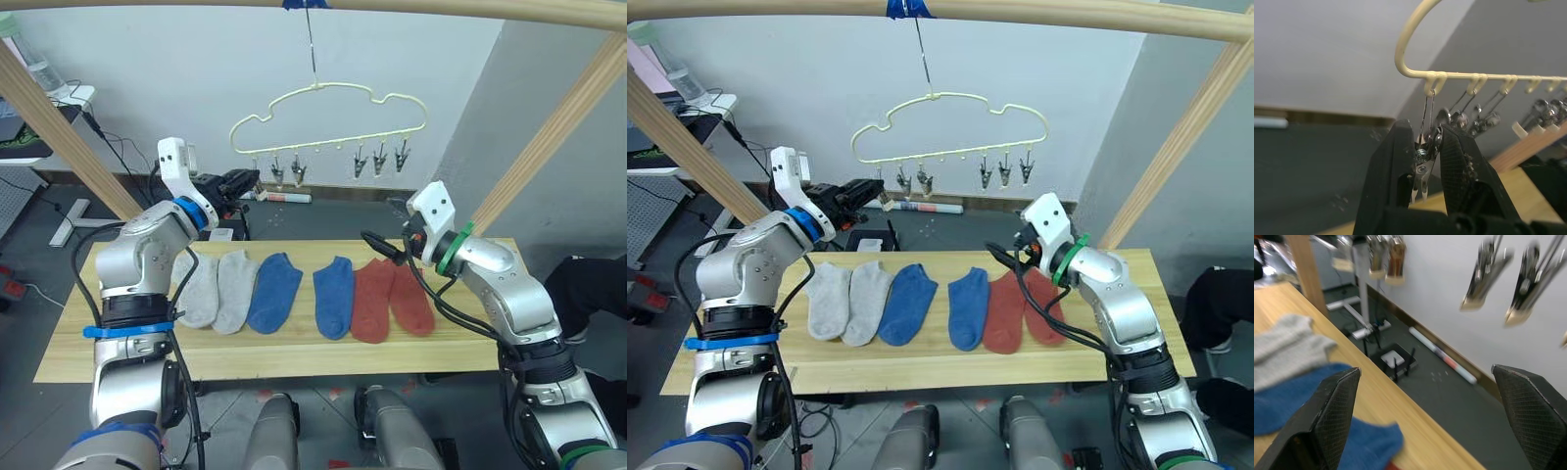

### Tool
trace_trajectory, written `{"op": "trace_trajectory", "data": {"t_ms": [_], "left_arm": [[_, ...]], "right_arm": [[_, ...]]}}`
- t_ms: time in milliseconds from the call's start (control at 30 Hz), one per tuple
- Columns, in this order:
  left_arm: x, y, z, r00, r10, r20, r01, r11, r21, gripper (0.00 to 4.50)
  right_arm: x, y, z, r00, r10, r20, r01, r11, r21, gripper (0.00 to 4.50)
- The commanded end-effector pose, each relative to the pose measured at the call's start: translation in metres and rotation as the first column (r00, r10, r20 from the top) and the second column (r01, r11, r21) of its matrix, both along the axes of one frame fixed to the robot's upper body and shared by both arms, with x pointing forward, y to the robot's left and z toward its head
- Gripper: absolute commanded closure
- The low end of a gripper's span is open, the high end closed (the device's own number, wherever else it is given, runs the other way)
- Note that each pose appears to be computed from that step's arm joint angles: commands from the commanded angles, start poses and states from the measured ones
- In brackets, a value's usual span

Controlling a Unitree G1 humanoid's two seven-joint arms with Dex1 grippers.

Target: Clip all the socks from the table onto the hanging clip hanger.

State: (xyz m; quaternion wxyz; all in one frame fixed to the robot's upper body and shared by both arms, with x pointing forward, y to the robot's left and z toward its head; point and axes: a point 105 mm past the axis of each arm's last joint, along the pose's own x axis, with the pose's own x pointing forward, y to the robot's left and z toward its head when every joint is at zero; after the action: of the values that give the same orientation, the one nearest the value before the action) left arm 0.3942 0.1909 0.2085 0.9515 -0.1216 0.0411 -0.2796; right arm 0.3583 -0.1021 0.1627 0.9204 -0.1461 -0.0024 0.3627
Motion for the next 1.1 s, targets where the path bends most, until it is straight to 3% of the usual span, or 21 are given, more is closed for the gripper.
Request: {"op": "trace_trajectory", "data": {"t_ms": [33, 233, 467, 733, 1100], "left_arm": [[-0.014, 0.000, 0.007, 0.986, -0.111, -0.122, 0.099, 0.990, -0.099, 3.83], [-0.040, -0.007, 0.011, 0.882, -0.340, -0.327, 0.227, 0.913, -0.338, 3.83], [-0.038, -0.003, 0.009, 0.887, -0.312, -0.339, 0.189, 0.917, -0.350, 3.83], [-0.053, -0.010, 0.005, 0.836, -0.398, -0.378, 0.241, 0.885, -0.398, 3.83], [-0.056, -0.008, 0.005, 0.841, -0.386, -0.379, 0.237, 0.893, -0.383, 3.83]], "right_arm": [[0.008, -0.022, -0.008, 0.998, -0.055, 0.003, 0.055, 0.996, -0.072, 0.00], [0.023, -0.062, -0.053, 0.974, -0.182, -0.137, 0.154, 0.969, -0.195, 0.00], [0.028, -0.070, -0.065, 0.960, -0.227, -0.162, 0.195, 0.962, -0.189, 0.00], [0.034, -0.090, -0.116, 0.890, -0.297, -0.346, 0.190, 0.931, -0.312, 0.00], [0.044, -0.081, -0.144, 0.839, -0.314, -0.444, 0.162, 0.924, -0.347, 0.00]]}}
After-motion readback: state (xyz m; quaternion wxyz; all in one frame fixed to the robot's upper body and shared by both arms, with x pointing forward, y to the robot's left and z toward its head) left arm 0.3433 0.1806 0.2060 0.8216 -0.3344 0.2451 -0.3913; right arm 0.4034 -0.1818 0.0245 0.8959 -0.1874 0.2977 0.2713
